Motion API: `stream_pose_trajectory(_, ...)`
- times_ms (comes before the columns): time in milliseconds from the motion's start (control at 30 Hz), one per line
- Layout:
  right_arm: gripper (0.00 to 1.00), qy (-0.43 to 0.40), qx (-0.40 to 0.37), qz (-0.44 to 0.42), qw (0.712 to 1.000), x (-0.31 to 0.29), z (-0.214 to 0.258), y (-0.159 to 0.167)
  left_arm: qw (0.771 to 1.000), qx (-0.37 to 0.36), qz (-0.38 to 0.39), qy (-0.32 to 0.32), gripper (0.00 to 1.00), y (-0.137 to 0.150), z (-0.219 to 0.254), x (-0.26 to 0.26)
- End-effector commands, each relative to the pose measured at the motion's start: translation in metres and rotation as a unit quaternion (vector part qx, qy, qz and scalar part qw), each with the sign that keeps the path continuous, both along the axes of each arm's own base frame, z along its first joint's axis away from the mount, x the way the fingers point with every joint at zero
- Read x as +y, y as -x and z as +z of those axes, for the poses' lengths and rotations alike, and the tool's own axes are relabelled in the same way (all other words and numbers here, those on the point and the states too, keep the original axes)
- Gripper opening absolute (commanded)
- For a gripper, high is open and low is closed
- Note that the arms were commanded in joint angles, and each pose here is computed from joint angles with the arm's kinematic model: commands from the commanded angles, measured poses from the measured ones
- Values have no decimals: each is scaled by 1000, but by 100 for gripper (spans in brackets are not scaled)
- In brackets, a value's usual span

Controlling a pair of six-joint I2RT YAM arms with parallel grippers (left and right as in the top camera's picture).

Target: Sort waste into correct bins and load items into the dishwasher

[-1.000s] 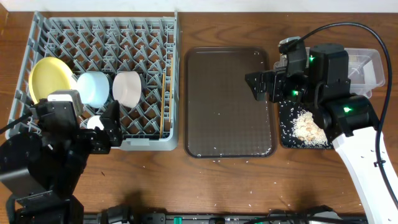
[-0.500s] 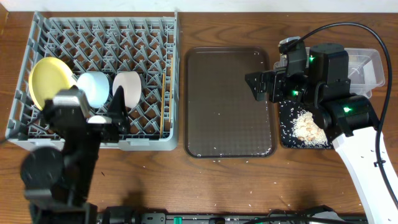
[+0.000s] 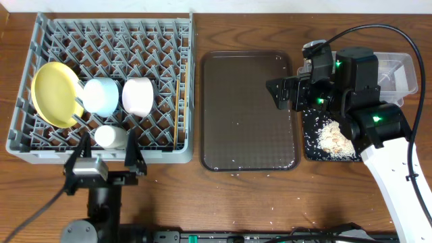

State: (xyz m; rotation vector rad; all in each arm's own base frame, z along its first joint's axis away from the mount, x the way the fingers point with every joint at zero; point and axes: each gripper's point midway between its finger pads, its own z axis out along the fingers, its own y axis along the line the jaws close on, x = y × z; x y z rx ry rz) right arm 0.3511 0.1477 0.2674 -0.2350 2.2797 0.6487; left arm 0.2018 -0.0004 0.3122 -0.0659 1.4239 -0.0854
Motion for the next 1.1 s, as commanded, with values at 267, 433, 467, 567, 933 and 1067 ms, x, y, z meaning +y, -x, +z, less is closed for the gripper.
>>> stream_pose_trajectory(267,99,-1,-3,1,1000,1,2,0,1000,19,16,10,92,-28,-66,6)
stream_pose_trajectory(433,99,-1,-3,1,1000,1,2,0,999,36,17,11,93,-42,-111,7)
stream_pose_trajectory(467,99,-1,-3,1,1000,1,2,0,999,37,17,11,92,-43,-116,7)
stream_pose_trajectory(567,99,-1,-3,1,1000,1,2,0,998,53,17,10,92,-45,-128,7)
stream_pose_trajectory(933,99,-1,-3,1,1000,1,2,0,998,68,16,10,93,-45,-135,6)
stream_pose_trajectory(1067,99,-1,-3,1,1000,1,2,0,994,105,17,10,93,-45,-153,6)
